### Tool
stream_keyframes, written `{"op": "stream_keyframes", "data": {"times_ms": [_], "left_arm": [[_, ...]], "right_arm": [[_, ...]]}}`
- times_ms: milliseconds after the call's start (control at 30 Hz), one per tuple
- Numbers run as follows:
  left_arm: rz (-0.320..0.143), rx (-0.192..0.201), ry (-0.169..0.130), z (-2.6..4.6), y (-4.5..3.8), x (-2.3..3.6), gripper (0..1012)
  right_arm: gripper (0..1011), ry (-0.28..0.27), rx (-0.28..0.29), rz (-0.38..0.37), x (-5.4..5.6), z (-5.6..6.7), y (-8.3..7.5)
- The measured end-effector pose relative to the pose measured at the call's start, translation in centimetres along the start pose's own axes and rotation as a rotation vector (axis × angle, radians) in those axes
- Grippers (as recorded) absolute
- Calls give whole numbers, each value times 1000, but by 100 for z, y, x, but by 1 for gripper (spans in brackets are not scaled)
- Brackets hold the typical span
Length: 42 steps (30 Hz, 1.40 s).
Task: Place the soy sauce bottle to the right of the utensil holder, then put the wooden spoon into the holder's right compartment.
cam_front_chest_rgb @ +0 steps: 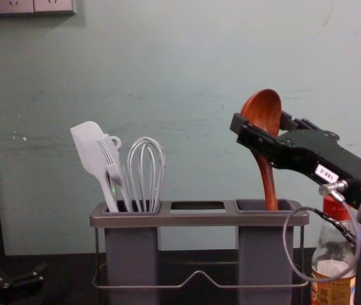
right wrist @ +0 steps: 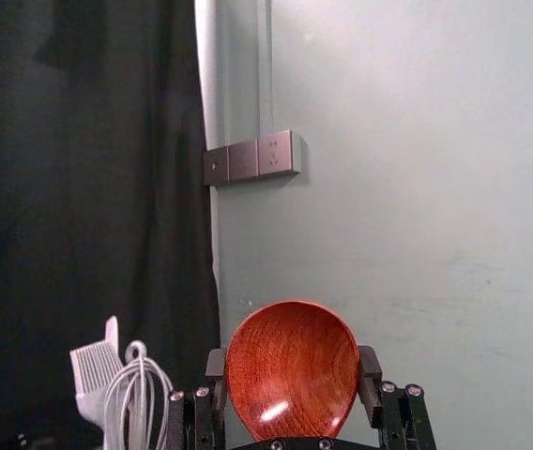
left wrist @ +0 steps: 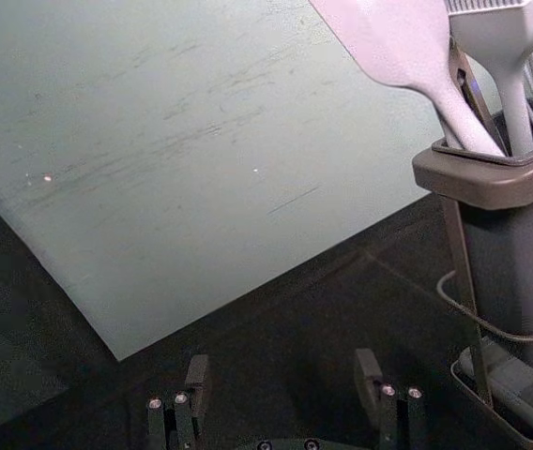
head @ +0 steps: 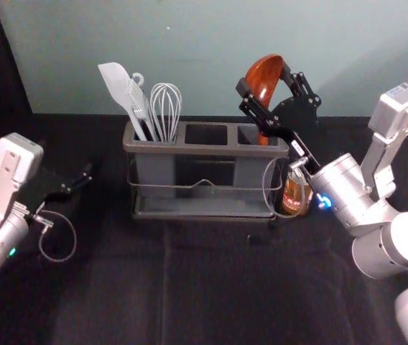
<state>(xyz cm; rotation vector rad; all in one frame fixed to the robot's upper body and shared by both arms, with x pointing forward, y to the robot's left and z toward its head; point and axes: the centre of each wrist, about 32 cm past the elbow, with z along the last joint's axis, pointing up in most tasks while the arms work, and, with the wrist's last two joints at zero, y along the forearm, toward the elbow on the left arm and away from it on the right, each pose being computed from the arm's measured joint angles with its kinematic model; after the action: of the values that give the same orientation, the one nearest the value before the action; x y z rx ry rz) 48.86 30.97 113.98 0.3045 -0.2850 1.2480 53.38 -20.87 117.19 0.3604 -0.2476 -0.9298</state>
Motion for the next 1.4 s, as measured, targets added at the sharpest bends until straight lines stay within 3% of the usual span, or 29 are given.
{"op": "stream_keyframes", "data": {"times_ms": [533, 833, 1100, 1300, 1400], "left_arm": [[0, 0, 0, 0, 0, 0, 1000], [0, 0, 0, 0, 0, 0, 1000], [0, 0, 0, 0, 0, 0, 1000], [0, 0, 0, 0, 0, 0, 1000], [0, 0, 0, 0, 0, 0, 1000]], "right_arm": [[836, 10, -45, 22, -5, -12, -80], [1002, 5, -30, 20, -17, -12, -74], [1003, -6, 40, 9, -22, 17, -53], [1003, -62, 156, -13, 0, 129, -10], [1003, -95, 214, -57, 73, 209, -11]]}}
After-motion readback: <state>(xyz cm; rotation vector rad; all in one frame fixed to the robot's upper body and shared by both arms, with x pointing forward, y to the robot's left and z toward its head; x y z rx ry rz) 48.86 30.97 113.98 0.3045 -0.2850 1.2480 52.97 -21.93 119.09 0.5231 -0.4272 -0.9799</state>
